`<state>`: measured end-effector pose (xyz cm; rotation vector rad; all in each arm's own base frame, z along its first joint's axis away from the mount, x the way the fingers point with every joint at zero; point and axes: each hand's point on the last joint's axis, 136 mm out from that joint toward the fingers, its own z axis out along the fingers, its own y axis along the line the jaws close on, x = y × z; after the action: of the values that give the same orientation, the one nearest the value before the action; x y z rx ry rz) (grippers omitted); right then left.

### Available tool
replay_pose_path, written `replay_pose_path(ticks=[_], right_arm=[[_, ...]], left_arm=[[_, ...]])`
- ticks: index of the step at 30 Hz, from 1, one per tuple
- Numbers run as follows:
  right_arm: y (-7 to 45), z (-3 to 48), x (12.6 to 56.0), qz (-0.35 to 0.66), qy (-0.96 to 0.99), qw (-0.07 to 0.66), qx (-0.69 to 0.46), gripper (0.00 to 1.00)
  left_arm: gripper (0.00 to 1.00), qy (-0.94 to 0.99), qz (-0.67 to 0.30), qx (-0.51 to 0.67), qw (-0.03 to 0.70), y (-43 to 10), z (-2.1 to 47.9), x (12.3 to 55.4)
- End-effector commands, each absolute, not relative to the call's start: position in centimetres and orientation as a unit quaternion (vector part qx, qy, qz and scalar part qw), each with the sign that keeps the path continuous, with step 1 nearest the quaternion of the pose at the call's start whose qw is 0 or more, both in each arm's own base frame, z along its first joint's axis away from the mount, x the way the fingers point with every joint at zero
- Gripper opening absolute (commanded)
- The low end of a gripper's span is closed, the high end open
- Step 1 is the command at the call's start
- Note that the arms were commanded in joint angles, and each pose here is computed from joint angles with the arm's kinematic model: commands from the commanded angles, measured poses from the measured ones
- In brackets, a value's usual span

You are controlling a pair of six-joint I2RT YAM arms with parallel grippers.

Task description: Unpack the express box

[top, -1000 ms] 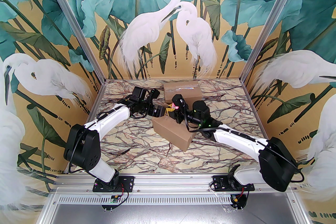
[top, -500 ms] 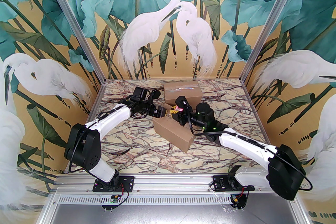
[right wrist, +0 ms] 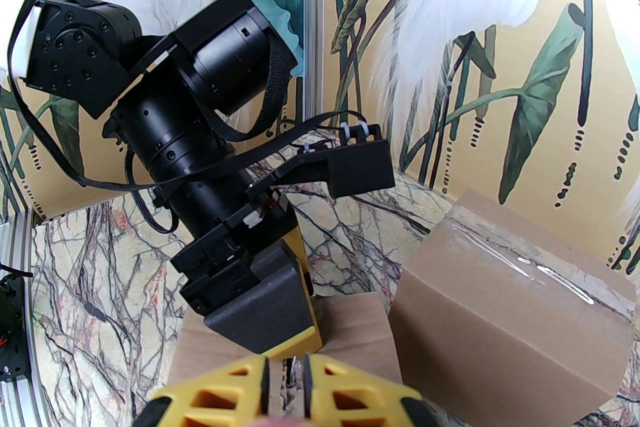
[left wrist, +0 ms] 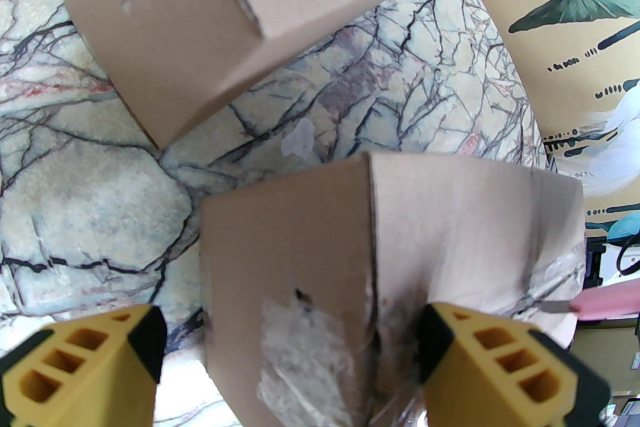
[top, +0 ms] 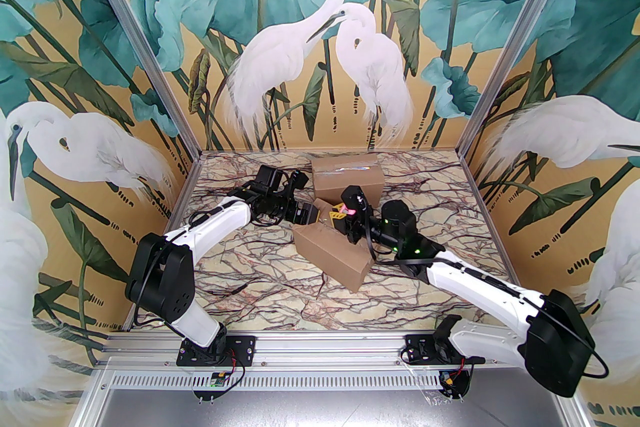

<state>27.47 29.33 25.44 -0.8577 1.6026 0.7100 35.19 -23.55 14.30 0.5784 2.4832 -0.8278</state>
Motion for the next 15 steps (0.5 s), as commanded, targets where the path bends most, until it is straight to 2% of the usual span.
replay_pose_path(ticks=[1, 15], right_arm=[[28.7, 23.7, 25.9, 0.315, 0.707, 0.519, -0.362, 0.00], [27.4, 23.0, 24.8, 0.312, 0.721, 0.508, -0.353, 0.00]], left_arm=[[0.86, 0.960, -0.160, 0.154, 0.171, -17.8, 7.7, 35.5], [0.86, 0.961, -0.154, 0.152, 0.171, -17.6, 7.7, 35.6]])
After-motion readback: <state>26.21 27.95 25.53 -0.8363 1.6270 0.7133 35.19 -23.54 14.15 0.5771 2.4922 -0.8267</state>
